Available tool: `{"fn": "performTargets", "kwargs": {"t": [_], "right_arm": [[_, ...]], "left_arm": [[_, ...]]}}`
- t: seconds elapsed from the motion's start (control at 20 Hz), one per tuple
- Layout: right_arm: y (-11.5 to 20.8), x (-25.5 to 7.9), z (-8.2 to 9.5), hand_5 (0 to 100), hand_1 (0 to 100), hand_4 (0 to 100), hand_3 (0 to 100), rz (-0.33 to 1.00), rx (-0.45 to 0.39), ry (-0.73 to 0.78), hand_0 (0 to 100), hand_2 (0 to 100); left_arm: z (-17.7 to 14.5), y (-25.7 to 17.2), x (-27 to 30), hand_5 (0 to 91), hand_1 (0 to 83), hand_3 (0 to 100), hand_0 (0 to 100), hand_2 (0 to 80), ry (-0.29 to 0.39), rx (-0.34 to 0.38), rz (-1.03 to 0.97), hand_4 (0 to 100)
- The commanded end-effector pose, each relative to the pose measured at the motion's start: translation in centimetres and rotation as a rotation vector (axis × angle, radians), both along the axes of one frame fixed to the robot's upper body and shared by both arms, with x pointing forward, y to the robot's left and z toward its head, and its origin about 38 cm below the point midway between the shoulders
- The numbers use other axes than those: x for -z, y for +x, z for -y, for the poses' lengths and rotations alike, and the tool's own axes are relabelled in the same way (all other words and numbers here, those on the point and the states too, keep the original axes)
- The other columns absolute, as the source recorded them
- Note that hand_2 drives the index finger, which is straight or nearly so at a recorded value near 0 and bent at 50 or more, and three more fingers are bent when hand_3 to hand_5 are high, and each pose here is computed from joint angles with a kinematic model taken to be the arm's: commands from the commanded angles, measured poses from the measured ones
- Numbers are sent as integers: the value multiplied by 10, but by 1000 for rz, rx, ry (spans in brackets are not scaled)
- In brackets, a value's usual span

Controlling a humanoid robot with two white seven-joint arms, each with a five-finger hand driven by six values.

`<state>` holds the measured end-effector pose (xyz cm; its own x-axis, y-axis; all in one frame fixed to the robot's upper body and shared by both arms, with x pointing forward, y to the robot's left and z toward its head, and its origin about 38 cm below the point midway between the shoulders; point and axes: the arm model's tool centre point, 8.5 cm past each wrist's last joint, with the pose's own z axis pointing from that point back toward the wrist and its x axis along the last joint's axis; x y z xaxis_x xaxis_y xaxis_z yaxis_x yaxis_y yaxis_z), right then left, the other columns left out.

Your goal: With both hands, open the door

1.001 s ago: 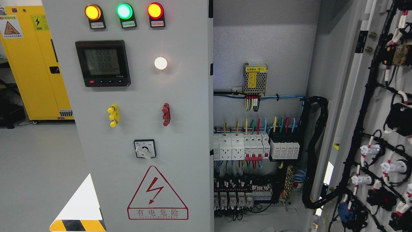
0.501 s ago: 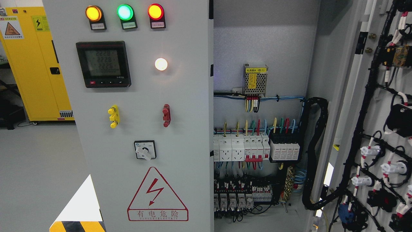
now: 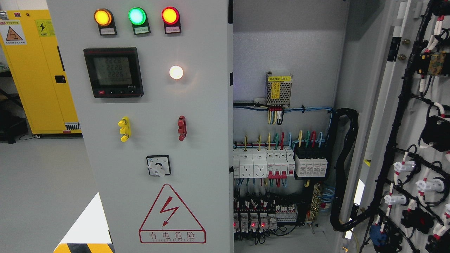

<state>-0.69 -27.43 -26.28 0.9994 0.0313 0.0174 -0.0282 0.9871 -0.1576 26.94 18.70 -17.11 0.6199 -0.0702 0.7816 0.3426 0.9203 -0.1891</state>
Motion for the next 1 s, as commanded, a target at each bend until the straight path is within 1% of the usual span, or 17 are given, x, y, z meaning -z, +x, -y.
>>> {"fn": "performTargets", "kwargs": {"t": [0.0,0.15,0.4,0.7,0.95], "right_arm": [[2,-1,9,0,0,0,0,5,-3,-14,246,0],[9,-1,8,0,0,0,0,26,-4,-10,245,0],[11,-1,12,0,0,0,0,33,-3,-16,245,0],[13,-1,12,0,0,0,0,66,-7,-17,245,0],[14,-1,12,0,0,0,0,69,-8,-16,245,0]], "left_arm": [[-60,-162,81,0,0,0,0,0,162,-249,-547,0],[-65,-186,84,0,0,0,0,0,184,-258,-648,0],[-64,-201,87,0,0,0,0,0,196,-260,-747,0],[-61,-213,88,0,0,0,0,0,201,-260,-767,0],[-66,-212,88,0,0,0,0,0,250,-291,-759,0]]}}
